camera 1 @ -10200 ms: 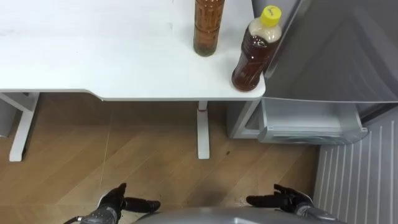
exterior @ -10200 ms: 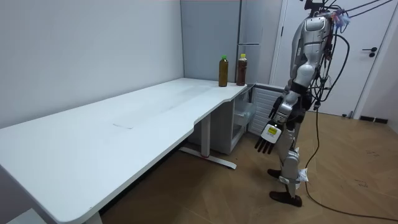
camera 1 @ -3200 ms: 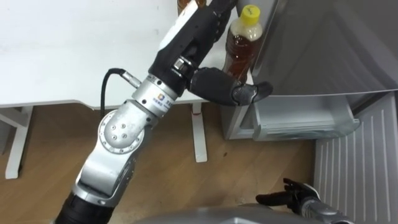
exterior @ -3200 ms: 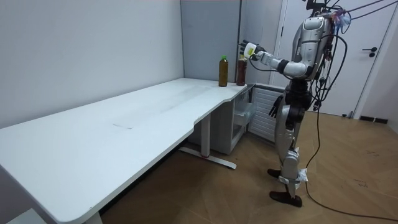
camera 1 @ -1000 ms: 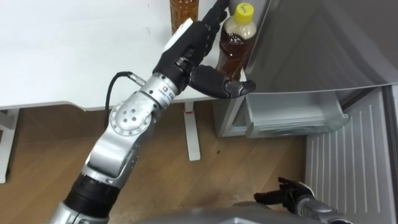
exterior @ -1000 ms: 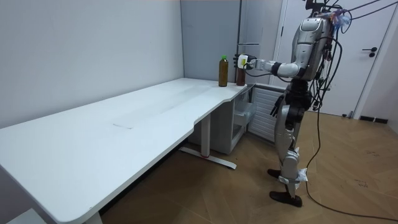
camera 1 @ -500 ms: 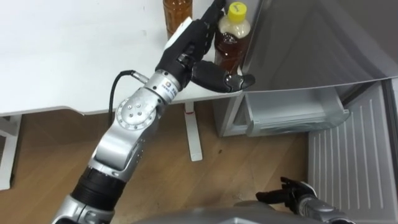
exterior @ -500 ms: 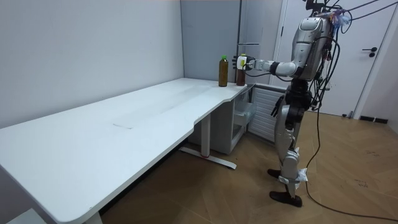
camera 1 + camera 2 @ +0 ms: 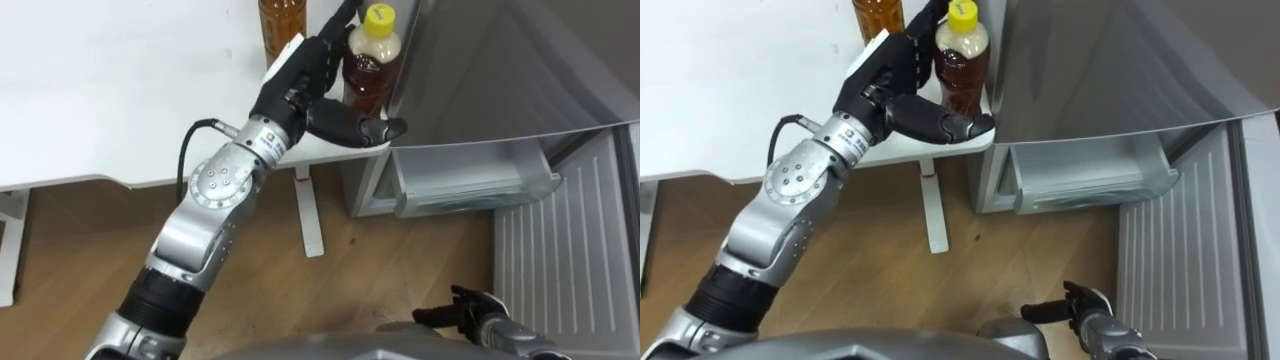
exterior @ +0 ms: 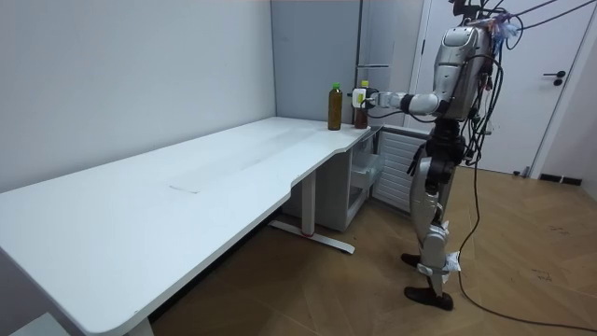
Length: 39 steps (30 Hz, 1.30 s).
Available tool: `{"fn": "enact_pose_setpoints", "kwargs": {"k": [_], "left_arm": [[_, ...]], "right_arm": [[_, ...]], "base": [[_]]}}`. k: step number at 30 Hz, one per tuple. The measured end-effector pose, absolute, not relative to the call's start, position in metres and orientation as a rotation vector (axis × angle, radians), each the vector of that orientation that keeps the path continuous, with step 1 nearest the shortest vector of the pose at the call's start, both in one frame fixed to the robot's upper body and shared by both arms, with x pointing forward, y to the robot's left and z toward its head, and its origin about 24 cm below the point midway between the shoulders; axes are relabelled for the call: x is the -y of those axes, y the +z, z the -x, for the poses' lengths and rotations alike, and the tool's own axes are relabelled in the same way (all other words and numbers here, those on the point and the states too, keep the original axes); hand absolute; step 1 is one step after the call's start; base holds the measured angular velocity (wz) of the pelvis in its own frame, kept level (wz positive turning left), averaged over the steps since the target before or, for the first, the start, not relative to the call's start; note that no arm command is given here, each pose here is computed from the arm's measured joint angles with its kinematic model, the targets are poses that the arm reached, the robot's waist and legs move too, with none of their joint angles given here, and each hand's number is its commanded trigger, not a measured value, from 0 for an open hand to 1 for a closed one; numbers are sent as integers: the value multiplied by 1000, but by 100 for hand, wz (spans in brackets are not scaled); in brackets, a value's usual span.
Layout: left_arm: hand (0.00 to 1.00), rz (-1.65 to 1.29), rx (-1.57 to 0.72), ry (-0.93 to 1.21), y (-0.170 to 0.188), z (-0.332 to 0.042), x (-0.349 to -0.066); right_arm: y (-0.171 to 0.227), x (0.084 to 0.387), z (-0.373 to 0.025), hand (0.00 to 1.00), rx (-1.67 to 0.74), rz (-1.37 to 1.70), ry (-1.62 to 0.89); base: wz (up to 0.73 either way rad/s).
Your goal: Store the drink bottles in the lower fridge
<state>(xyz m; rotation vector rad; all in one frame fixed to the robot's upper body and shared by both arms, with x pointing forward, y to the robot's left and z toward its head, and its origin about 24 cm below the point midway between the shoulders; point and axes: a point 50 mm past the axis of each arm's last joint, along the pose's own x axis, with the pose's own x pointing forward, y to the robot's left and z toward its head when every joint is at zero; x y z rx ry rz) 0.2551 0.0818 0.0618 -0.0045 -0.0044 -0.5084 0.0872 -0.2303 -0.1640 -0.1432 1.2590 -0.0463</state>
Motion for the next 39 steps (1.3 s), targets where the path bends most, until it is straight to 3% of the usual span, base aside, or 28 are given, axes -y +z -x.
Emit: {"fn": "enact_pose_setpoints", "kwargs": {"k": [39], "left_arm": [[100, 68, -24, -564, 64, -265, -81]], "right_arm": [[-164, 227, -89, 0, -1257, 139, -41]], "base": [[0]]}}
